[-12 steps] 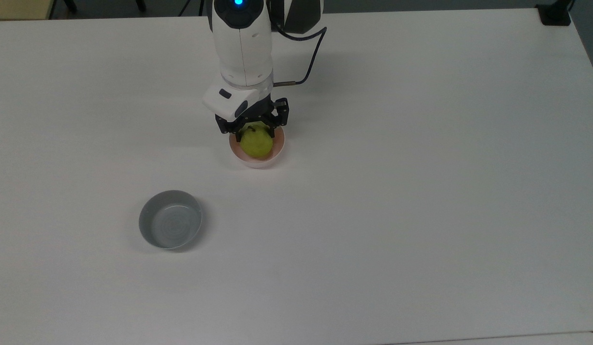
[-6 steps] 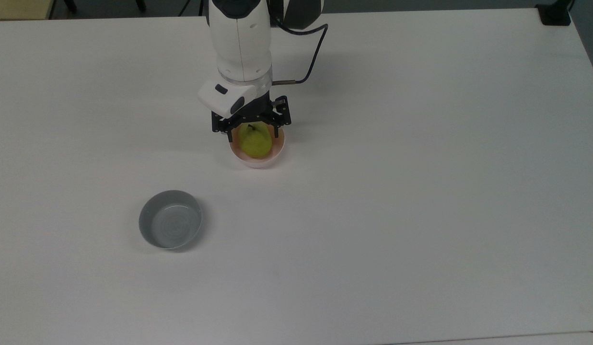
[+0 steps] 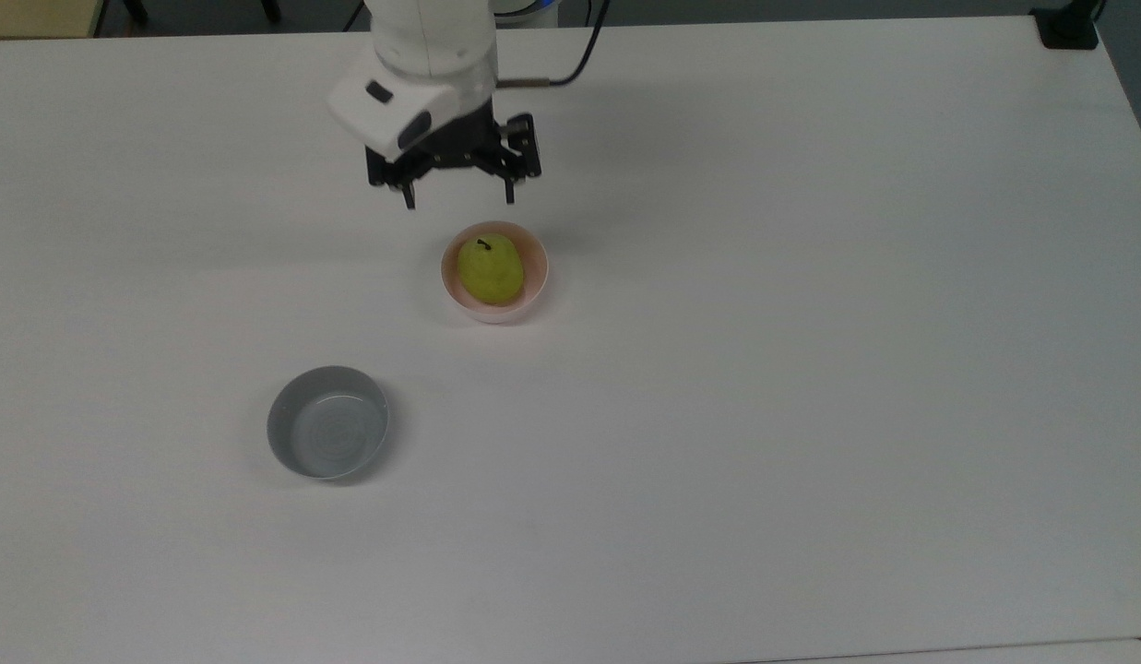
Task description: Place the pear in the bowl
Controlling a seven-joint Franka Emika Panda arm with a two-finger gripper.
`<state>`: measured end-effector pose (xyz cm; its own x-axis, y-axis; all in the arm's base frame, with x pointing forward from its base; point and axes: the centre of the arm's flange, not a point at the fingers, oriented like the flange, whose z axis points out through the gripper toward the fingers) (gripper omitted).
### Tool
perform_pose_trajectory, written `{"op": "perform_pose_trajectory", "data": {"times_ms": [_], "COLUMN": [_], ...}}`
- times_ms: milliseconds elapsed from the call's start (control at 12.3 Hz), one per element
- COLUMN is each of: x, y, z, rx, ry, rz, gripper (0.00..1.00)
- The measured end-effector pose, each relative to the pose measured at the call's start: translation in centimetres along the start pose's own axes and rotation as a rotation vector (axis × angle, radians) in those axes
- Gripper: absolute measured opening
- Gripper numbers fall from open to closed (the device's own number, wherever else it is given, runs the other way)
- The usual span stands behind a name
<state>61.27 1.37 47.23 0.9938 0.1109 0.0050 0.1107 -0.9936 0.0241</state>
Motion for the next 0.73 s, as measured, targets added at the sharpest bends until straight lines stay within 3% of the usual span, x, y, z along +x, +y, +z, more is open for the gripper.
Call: {"op": "perform_pose_trajectory", "data": {"times_ms": [405,730], "x": [-2.9,-6.9], "y": [3.0,6.0], "z": [-8.6,-14.0], "rx": [0.0,0.061], "ry": [-0.043,-0.048], "rz": [0.063,0.146], "gripper": [1.0,1.0]}}
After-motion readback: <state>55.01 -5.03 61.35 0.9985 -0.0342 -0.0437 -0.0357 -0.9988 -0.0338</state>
